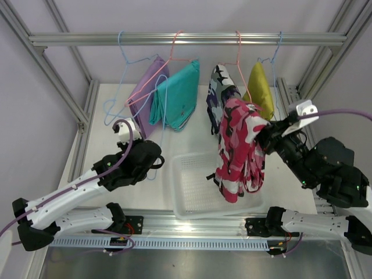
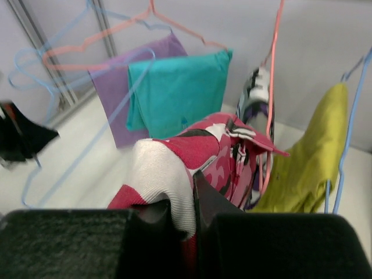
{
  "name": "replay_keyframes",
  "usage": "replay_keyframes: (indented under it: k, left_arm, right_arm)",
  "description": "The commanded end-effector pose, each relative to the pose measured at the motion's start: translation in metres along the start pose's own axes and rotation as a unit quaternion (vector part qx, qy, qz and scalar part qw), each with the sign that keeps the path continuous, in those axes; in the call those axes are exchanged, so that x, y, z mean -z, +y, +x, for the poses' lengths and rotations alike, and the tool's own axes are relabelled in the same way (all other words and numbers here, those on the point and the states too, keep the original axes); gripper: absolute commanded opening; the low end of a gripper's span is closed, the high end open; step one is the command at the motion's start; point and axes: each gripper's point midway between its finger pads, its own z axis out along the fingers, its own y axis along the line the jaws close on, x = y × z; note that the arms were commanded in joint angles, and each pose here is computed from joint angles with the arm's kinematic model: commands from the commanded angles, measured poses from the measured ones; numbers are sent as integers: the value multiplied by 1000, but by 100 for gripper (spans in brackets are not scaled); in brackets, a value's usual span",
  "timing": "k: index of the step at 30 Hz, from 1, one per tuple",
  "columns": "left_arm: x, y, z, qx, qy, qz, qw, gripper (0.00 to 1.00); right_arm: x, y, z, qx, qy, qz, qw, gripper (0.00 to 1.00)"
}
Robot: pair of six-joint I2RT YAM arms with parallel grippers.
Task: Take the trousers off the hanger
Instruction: Place the trousers in the bin.
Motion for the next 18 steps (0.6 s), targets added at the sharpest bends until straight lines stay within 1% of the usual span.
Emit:
replay_keyframes:
  k: [1, 5, 9, 12, 17, 18]
  left_arm:
    - [6, 17, -15, 26, -16, -13, 999, 0]
    - [9, 20, -23, 25, -20, -8, 999, 0]
    - [12, 23, -23, 29, -16, -6, 999, 0]
    - [13, 22, -23, 33, -12, 0, 999, 0]
    - [15, 22, -24, 35, -8, 4, 999, 0]
    - [15, 22, -23, 34, -6, 6, 999, 1]
  right_arm:
    - [17, -13, 4, -59, -34, 6, 998, 0]
    - [27, -22, 37, -66, -7, 16, 998, 0]
    - [41, -35, 52, -76, -4, 29, 997, 0]
    - [49, -44, 55, -79, -3, 36, 996, 0]
    - [50, -39, 65, -73, 10, 22, 997, 0]
    - [45, -34, 77, -65, 21, 20, 997, 0]
